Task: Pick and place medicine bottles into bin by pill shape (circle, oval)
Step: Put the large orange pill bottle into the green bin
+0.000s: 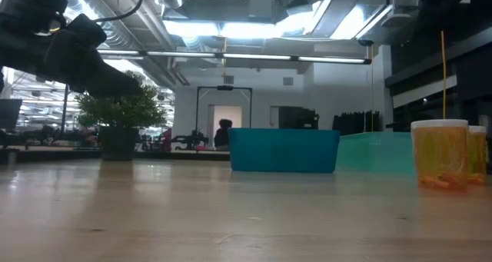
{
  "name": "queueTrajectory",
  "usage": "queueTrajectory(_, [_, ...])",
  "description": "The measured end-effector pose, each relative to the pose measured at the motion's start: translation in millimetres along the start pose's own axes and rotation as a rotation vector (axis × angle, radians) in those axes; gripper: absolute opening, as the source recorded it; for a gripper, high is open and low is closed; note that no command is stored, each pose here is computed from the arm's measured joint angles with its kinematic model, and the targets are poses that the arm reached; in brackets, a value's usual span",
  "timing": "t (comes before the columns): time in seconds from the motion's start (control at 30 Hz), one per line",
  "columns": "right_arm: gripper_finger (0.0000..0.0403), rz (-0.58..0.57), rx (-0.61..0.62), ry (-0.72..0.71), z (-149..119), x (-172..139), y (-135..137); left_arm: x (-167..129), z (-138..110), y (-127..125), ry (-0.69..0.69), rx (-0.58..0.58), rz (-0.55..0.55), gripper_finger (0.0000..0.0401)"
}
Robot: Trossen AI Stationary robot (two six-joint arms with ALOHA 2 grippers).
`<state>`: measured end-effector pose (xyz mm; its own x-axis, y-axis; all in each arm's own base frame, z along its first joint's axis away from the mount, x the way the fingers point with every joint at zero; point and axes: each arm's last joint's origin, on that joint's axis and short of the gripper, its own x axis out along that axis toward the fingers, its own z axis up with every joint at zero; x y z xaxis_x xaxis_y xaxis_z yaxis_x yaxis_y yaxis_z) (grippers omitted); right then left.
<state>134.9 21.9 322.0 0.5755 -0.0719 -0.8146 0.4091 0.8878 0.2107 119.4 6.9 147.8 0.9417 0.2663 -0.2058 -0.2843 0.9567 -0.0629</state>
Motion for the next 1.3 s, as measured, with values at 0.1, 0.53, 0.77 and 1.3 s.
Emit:
queueTrajectory(0.1, [0.0042,-0.008,-0.076,0.020,2,5,3,0,0,0,0.000,0.000,0.000,0.0195])
queueTrajectory(0.53, [0.0042,-0.037,-0.008,0.061,5,17,8,0,0,0,0.000,0.001,0.000,0.0195])
queueTrajectory(0.77, [0.0042,-0.034,-0.018,0.057,6,18,9,0,0,0,0.000,0.001,0.000,0.0195])
queueTrajectory(1.3, [0.0159,-0.080,0.016,0.086,8,29,13,0,0,0,0.000,0.001,0.000,0.0195])
